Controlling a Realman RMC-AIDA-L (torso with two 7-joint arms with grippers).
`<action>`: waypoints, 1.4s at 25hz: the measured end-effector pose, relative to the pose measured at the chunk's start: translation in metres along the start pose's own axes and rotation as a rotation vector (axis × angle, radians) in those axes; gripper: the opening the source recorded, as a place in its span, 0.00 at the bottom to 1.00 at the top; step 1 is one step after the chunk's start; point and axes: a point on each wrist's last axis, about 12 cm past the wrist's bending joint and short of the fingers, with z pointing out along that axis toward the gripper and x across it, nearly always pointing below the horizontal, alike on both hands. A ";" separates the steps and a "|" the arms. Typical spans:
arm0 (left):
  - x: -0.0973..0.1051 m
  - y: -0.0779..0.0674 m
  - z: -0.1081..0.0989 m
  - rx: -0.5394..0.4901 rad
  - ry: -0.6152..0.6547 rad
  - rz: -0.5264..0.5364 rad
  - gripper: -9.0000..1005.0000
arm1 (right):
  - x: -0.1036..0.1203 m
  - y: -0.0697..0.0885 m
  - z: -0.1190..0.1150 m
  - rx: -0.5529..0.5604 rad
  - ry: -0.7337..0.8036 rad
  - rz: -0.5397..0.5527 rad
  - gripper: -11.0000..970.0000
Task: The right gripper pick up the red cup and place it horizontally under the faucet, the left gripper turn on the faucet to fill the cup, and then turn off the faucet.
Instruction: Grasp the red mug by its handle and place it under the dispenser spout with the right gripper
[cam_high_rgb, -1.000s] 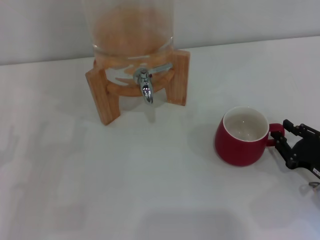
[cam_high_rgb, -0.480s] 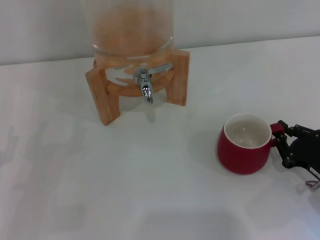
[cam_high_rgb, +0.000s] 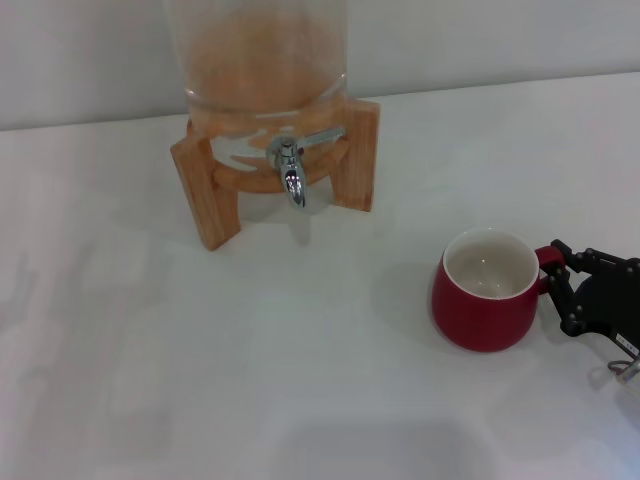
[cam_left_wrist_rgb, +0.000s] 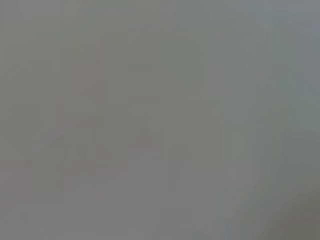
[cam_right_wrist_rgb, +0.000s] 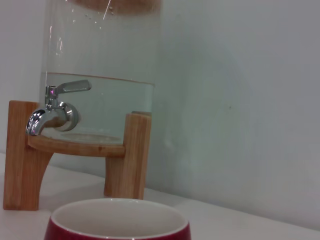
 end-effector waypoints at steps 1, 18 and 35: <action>0.000 0.000 0.000 0.000 0.000 -0.001 0.83 | 0.000 0.000 0.000 0.000 0.000 0.000 0.13; 0.000 0.000 0.001 0.001 0.000 -0.002 0.83 | -0.004 0.003 0.005 -0.008 -0.024 0.016 0.13; 0.001 0.000 0.003 0.000 0.008 -0.009 0.83 | -0.010 0.011 0.023 -0.044 -0.041 0.042 0.13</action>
